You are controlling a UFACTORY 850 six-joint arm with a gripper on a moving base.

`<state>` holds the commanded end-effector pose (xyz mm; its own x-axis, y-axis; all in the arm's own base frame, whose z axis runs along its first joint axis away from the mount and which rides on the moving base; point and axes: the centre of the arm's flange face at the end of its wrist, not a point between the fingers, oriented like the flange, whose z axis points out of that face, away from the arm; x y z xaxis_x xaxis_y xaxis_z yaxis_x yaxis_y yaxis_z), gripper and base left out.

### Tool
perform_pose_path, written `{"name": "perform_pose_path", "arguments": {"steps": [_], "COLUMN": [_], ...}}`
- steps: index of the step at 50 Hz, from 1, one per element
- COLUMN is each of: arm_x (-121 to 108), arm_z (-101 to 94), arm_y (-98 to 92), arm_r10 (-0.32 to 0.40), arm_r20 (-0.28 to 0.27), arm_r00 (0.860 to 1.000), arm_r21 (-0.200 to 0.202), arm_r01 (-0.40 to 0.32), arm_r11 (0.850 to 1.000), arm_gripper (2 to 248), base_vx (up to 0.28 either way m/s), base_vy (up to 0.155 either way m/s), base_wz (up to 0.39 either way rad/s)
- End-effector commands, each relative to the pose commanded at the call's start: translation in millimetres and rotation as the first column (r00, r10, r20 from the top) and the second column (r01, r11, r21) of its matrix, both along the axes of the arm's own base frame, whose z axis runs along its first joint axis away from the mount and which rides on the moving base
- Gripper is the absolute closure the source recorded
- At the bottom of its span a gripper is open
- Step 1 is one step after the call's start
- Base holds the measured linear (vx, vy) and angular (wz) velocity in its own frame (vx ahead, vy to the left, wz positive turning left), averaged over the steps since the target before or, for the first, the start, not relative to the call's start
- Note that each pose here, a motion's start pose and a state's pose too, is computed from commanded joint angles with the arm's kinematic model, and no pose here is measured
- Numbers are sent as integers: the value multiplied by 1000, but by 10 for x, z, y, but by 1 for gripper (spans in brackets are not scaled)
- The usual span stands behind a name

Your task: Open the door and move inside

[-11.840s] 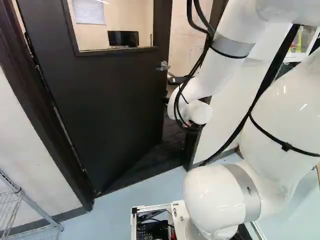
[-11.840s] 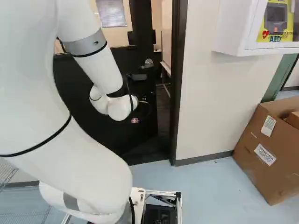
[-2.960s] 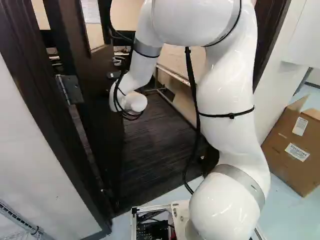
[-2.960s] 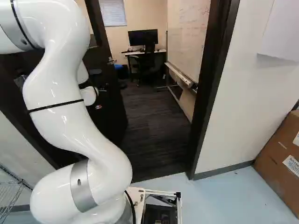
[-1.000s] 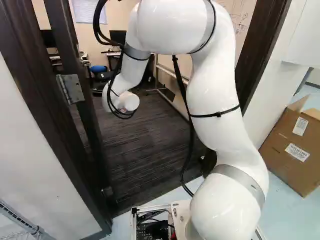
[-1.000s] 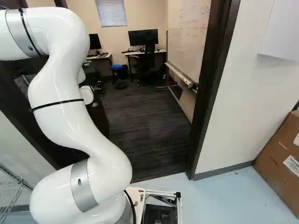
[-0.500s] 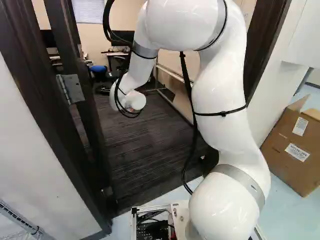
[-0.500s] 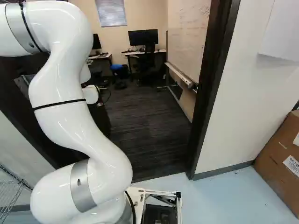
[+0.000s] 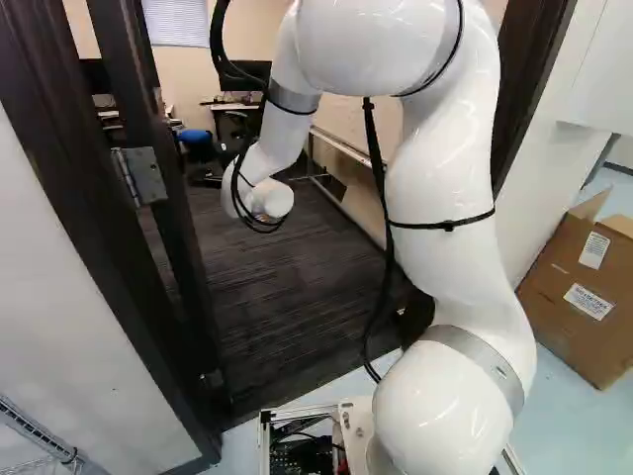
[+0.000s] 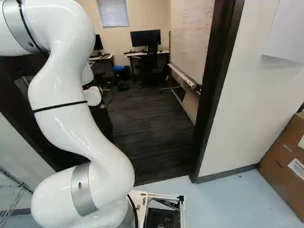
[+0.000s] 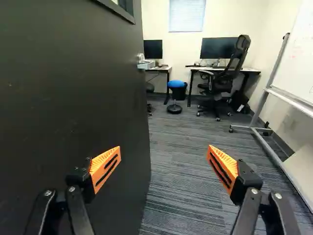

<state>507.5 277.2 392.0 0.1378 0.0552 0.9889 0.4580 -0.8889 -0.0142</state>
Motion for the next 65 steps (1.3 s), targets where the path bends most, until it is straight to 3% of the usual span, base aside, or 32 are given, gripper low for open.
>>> {"name": "perform_pose_path", "arguments": {"steps": [17, 35, 50, 65], "arm_x": [-107, -322, -614, -1033], "arm_z": [51, 104, 124, 96], "arm_y": [-327, -815, -1304, -1823], "arm_r10": [-40, -104, -172, -254], "arm_r20": [-13, -34, -56, -84], "arm_r00": [999, 994, 983, 964], "arm_r21": [-8, -21, -36, -52], "arm_r01": [40, 103, 170, 250], "arm_r11": [999, 994, 985, 967], "arm_gripper": [3, 3, 3, 3], "base_vx": [0, 0, 0, 0], "base_vy": [0, 0, 0, 0], "base_wz": [0, 0, 0, 0]}}
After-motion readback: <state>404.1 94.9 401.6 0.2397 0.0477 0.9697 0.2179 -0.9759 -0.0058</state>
